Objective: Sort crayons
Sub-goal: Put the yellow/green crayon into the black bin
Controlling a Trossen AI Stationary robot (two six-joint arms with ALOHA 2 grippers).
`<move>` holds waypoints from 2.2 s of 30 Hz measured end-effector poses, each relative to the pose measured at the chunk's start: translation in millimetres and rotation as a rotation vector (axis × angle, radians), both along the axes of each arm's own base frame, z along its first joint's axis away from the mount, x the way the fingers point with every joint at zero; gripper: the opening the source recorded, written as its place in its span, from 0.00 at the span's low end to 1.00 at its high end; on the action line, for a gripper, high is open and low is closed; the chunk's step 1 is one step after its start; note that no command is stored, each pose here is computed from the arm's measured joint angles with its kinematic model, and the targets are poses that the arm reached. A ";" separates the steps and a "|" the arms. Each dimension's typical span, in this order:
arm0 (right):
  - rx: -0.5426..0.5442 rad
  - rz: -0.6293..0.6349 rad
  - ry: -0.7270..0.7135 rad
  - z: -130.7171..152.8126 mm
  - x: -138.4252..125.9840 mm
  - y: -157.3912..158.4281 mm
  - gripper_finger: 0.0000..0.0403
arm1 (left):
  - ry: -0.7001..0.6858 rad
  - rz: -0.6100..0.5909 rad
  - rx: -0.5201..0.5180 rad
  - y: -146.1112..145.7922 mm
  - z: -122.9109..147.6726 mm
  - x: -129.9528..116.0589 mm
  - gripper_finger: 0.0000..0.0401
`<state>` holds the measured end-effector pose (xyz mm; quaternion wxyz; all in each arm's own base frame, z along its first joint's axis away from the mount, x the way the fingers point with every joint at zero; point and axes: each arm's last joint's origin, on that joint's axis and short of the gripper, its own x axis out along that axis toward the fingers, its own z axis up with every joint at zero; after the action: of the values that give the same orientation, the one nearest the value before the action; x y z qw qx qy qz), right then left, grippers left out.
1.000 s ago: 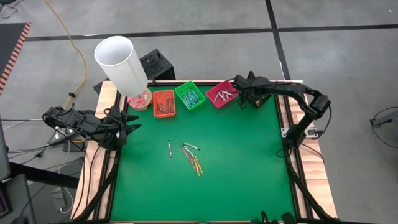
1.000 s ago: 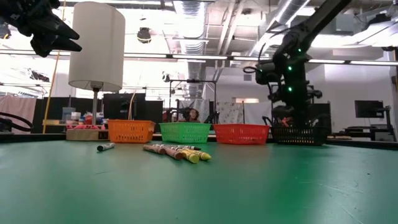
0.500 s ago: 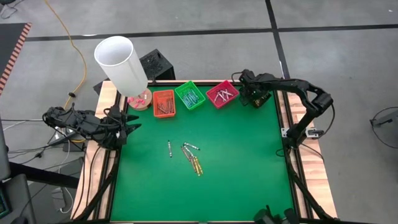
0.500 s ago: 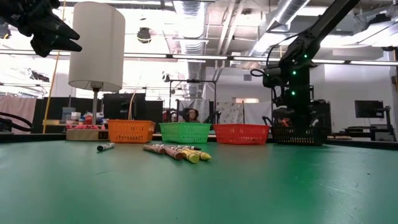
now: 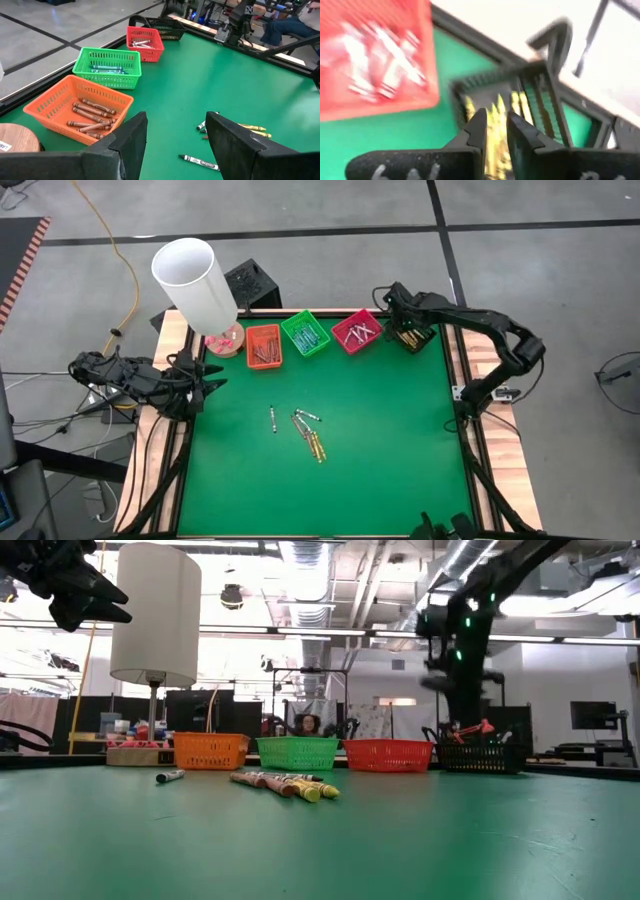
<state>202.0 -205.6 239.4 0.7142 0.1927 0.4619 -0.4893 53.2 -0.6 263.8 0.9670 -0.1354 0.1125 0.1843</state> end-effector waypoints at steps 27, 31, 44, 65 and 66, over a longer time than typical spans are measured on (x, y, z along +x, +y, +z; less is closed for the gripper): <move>0.049 0.479 -0.496 -45.2 154.4 273.7 0.18 | 0.000 -0.007 -0.003 -0.2 -0.1 0.1 0.48; 0.024 0.513 -0.466 -58.7 168.7 298.3 0.18 | 0.001 -0.007 -0.003 -0.2 -0.2 0.1 0.48; -0.073 0.534 -0.388 -63.5 193.8 351.3 0.18 | 0.001 -0.007 -0.003 -0.2 -0.1 0.1 0.48; -0.039 0.416 -0.426 -77.0 170.6 376.1 0.18 | 0.001 -0.007 -0.003 -0.2 -0.1 0.1 0.48; -0.040 0.412 -0.426 -77.8 169.7 376.5 0.18 | 0.001 -0.007 -0.003 -0.2 -0.1 0.1 0.48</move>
<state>371.6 170.9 161.6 0.8831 0.1791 0.3211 -0.2916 53.3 -0.8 263.7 0.9674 -0.1363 0.1136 0.1806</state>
